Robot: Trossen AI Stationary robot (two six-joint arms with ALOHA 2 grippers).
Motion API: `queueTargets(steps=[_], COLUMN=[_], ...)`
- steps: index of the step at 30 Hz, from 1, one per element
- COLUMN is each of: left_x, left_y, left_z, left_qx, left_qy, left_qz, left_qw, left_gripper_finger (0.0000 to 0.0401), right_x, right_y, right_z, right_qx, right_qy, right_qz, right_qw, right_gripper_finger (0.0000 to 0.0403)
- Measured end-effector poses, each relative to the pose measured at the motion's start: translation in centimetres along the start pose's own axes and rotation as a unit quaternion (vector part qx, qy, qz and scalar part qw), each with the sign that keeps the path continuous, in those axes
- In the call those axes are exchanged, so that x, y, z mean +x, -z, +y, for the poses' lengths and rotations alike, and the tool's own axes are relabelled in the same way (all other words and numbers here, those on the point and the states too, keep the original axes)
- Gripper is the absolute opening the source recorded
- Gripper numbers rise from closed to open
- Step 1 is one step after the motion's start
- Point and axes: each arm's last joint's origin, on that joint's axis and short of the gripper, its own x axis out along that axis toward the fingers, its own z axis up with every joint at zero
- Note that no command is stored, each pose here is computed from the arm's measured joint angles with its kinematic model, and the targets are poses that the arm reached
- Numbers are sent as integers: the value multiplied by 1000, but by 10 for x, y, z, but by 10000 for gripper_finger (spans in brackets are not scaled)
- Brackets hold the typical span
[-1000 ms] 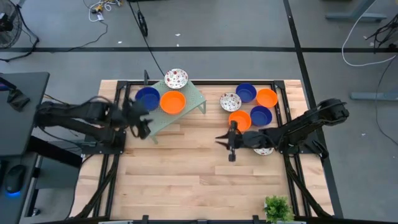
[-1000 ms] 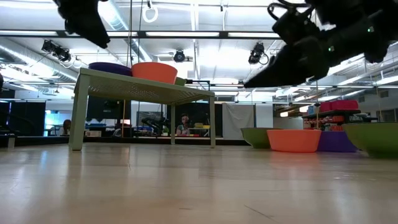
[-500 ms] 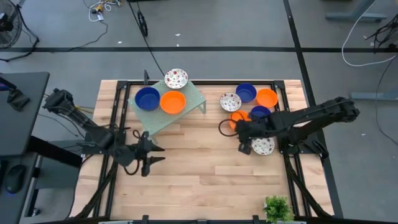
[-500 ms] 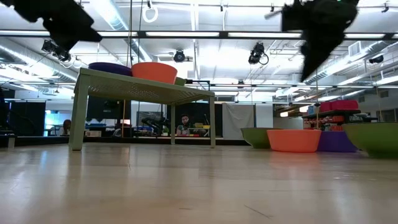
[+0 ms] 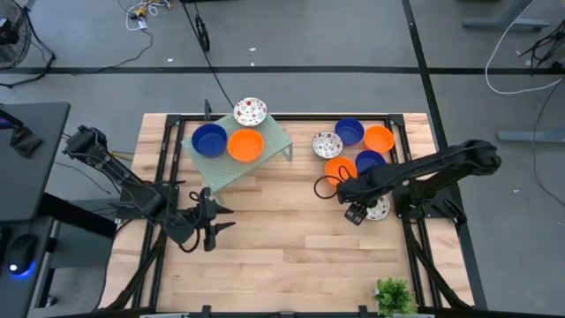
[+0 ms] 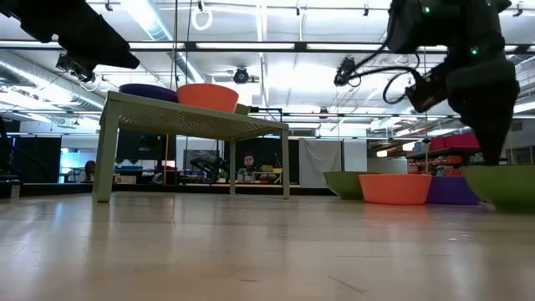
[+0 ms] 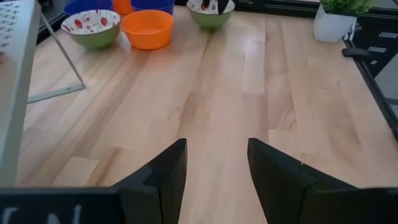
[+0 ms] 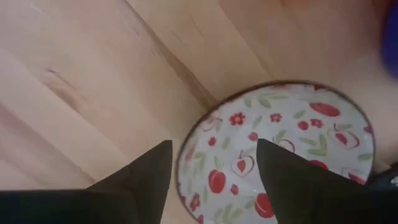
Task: Pick & Place Mini bowls
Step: Stack the green bowl on the green bowl on the shelf
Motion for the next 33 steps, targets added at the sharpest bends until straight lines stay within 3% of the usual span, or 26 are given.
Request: queueTargets(steps=[15, 20, 23, 26, 28, 31, 33], left_x=[5, 5, 5, 5, 5, 5, 5], left_y=[-3, -3, -3, -3, -3, -3, -3], left_z=[6, 6, 6, 6, 6, 6, 6], left_qx=[-10, -12, -15, -24, -29, -39, -43], left_qy=[-21, -21, -21, -21, -21, -20, -19], left_qz=[-3, -3, -3, -3, -4, -4, -3], left_qw=[1000, 1000, 1000, 999, 999, 999, 999], left_gripper_finger=[174, 174, 174, 174, 174, 174, 174], right_x=[19, 10, -4, -24, -38, -60, -74], right_y=[2, 2, 5, 8, 10, 8, 4], right_z=[0, 10, 25, 47, 61, 83, 96], right_qx=[-34, -103, -178, -290, -368, -477, -529], right_qy=[-7, -27, -60, -107, -131, -155, -134], right_qz=[-16, -26, -34, -77, -121, -208, -271], right_qw=[999, 994, 982, 948, 913, 840, 793], right_gripper_finger=[94, 20, 12, 21, 17, 6, 7])
